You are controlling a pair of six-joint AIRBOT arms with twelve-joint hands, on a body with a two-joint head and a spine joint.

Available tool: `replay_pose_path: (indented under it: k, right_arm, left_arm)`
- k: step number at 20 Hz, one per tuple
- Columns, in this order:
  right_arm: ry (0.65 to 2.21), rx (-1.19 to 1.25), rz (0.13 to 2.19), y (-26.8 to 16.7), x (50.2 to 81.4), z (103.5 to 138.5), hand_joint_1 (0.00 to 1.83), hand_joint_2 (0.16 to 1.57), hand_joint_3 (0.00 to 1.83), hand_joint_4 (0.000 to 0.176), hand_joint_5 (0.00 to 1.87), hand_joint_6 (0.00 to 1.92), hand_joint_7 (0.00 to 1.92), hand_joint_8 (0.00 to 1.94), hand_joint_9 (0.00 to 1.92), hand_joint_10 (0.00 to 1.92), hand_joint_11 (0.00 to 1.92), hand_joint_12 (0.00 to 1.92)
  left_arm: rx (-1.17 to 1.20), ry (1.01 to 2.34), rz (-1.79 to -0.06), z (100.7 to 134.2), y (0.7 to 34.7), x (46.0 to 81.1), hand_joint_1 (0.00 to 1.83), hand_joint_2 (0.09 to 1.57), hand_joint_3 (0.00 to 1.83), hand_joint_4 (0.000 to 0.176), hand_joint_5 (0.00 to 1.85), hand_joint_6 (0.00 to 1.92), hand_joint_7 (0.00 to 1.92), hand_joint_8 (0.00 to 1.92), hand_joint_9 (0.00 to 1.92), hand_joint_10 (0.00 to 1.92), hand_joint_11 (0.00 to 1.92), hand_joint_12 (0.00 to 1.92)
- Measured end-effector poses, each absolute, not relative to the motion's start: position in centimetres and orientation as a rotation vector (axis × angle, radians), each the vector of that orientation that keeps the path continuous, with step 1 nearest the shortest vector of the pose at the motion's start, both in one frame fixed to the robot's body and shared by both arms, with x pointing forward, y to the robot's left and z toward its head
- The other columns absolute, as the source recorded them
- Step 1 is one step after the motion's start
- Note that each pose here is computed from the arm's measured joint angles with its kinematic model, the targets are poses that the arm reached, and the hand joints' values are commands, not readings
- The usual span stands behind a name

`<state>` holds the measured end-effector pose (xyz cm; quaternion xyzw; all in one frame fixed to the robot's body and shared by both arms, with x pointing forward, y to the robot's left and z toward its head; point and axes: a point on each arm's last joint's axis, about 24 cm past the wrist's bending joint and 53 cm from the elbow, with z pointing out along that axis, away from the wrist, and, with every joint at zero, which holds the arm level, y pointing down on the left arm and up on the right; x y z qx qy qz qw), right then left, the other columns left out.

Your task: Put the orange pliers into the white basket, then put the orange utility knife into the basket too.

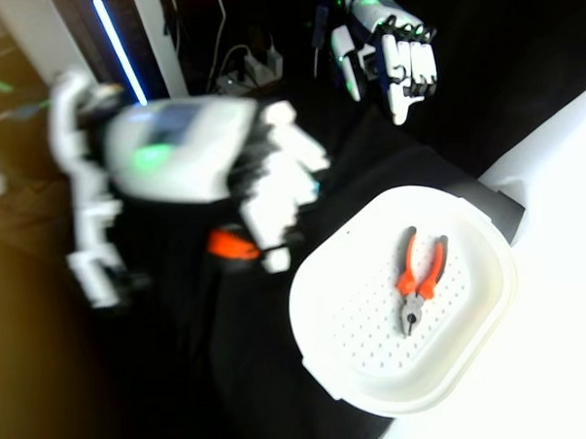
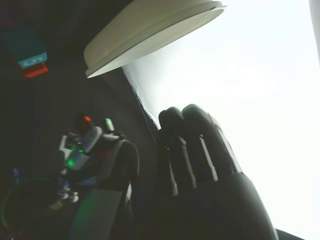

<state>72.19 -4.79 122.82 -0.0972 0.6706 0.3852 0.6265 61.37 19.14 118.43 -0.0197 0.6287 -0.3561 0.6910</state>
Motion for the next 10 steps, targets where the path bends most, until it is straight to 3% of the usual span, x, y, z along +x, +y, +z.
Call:
replay_pose_path:
  k: [2,3,4,5,6,7,8,9,10]
  right_arm:
    - [1.580,-0.220,0.863,-3.9,73.8,121.9,1.36,1.20,0.00,0.086,1.02,1.92,1.26,1.94,1.39,1.92,1.50,1.92]
    - [1.619,-0.208,0.850,-3.4,74.8,120.8,1.32,1.21,0.00,0.083,0.97,1.92,1.08,1.94,1.17,1.92,1.28,1.92]
    - [1.684,-0.201,0.829,-3.0,75.7,118.9,1.15,1.20,0.00,0.000,0.70,1.92,0.79,1.94,0.89,1.92,1.02,1.92]
    - [1.737,-0.203,0.811,-2.6,76.1,117.4,1.09,1.31,0.01,0.000,0.58,1.63,0.67,1.69,0.52,1.78,0.55,1.92]
    - [1.789,-0.193,0.801,-2.3,76.4,116.1,0.87,1.24,0.00,0.040,0.32,1.17,0.41,1.20,0.33,1.43,0.24,1.81]
    - [1.805,-0.195,0.794,-2.3,76.4,115.7,0.87,1.24,0.00,0.040,0.32,1.17,0.41,1.20,0.33,1.43,0.24,1.81]
    - [1.812,-0.193,0.791,-2.5,76.4,115.6,0.64,1.21,0.00,0.085,0.17,0.29,0.33,0.18,0.22,0.51,0.01,1.05]
    - [1.809,-0.189,0.788,-2.7,76.6,115.7,0.64,1.21,0.00,0.085,0.17,0.29,0.33,0.18,0.22,0.51,0.01,1.05]
    - [1.803,-0.185,0.788,-2.8,76.7,115.8,0.60,1.21,0.00,0.081,0.10,0.10,0.24,0.04,0.15,0.24,0.00,0.63]
  left_arm:
    - [-0.040,1.405,-0.798,118.4,19.1,61.3,0.66,1.44,0.00,0.000,0.44,0.00,0.56,0.26,0.52,1.45,0.42,1.88]
    - [-0.036,1.406,-0.800,118.4,19.0,61.3,0.66,1.44,0.00,0.000,0.45,0.00,0.57,0.26,0.53,1.41,0.39,1.85]
    - [-0.034,1.404,-0.802,118.5,18.9,61.3,0.67,1.44,0.00,0.000,0.45,0.01,0.57,0.24,0.54,1.35,0.37,1.79]
    - [-0.035,1.403,-0.802,118.5,19.0,61.3,0.69,1.44,0.00,0.000,0.46,0.01,0.59,0.23,0.55,1.32,0.36,1.76]
    - [-0.045,1.399,-0.806,118.5,19.1,61.4,0.69,1.44,0.00,0.000,0.45,0.00,0.60,0.21,0.56,1.28,0.40,1.73]
    - [-0.046,1.394,-0.809,118.6,19.1,61.3,0.69,1.44,0.00,0.000,0.45,0.00,0.60,0.21,0.56,1.28,0.40,1.73]
    - [-0.046,1.387,-0.813,118.7,19.2,61.3,0.69,1.43,0.00,0.000,0.46,0.00,0.63,0.15,0.58,1.10,0.37,1.67]
    - [-0.050,1.388,-0.811,118.7,19.3,61.3,0.69,1.43,0.00,0.000,0.46,0.00,0.63,0.15,0.58,1.10,0.37,1.67]
    - [-0.050,1.387,-0.811,118.7,19.3,61.3,0.68,1.42,0.00,0.000,0.47,0.01,0.65,0.12,0.60,1.14,0.35,1.66]
